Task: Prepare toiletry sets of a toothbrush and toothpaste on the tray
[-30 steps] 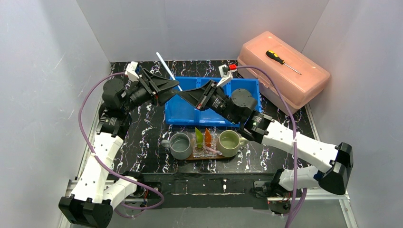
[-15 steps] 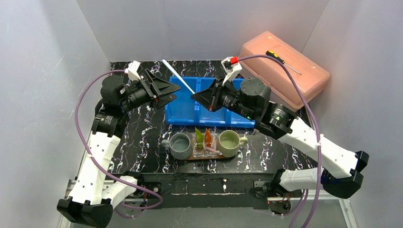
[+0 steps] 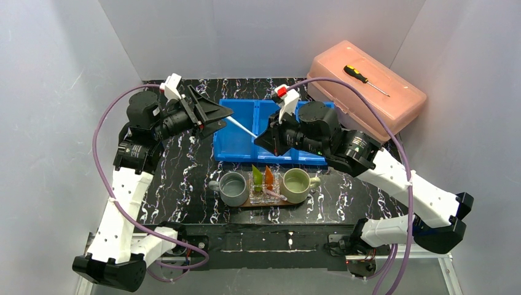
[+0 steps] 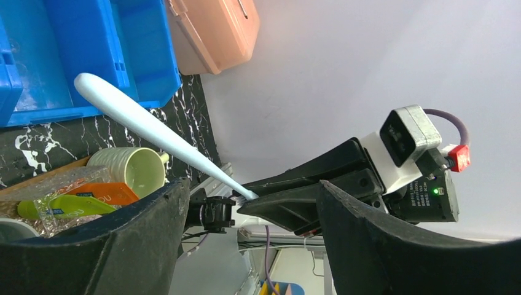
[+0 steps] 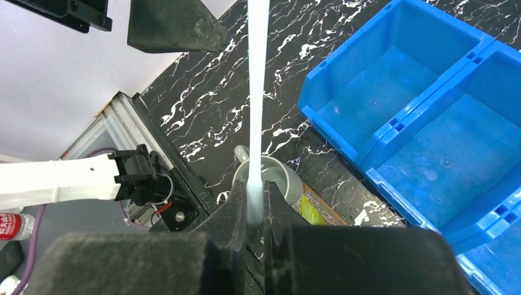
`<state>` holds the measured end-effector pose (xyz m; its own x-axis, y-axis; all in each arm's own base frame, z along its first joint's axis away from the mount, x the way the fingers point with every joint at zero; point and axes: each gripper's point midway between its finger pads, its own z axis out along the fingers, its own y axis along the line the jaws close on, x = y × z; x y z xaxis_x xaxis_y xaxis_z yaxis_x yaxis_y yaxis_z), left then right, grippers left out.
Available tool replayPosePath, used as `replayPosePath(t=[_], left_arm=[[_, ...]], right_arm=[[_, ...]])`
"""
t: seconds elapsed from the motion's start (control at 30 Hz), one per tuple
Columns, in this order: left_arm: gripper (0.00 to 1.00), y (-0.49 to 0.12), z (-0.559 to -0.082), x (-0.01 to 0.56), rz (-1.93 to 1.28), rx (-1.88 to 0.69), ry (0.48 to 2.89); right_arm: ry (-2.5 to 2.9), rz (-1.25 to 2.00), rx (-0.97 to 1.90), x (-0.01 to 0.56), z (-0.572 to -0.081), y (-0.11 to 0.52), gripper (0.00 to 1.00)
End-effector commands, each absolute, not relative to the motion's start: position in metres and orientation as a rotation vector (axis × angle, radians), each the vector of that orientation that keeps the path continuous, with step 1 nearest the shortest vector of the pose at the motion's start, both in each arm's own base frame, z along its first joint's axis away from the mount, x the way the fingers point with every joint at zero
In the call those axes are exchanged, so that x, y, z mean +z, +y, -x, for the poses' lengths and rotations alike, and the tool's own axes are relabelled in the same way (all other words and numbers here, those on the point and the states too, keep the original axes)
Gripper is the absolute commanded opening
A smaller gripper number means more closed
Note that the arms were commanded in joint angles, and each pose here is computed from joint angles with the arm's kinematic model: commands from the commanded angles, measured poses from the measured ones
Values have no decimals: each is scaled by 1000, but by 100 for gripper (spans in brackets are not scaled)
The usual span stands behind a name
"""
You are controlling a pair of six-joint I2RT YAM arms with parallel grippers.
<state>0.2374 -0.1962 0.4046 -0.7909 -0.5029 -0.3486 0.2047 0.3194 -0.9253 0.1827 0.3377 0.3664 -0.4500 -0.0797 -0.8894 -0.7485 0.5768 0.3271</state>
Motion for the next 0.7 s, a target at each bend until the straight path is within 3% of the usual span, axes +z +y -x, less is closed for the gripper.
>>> replayPosePath(t=[0.0, 0.67], left_arm=[[74, -195, -236, 405, 254, -1493, 2011], [72, -191, -253, 371, 338, -1399, 2124]], right_arm=[[1758, 709, 962, 402, -177, 333, 1], [1631, 717, 1047, 432, -162, 325, 1]])
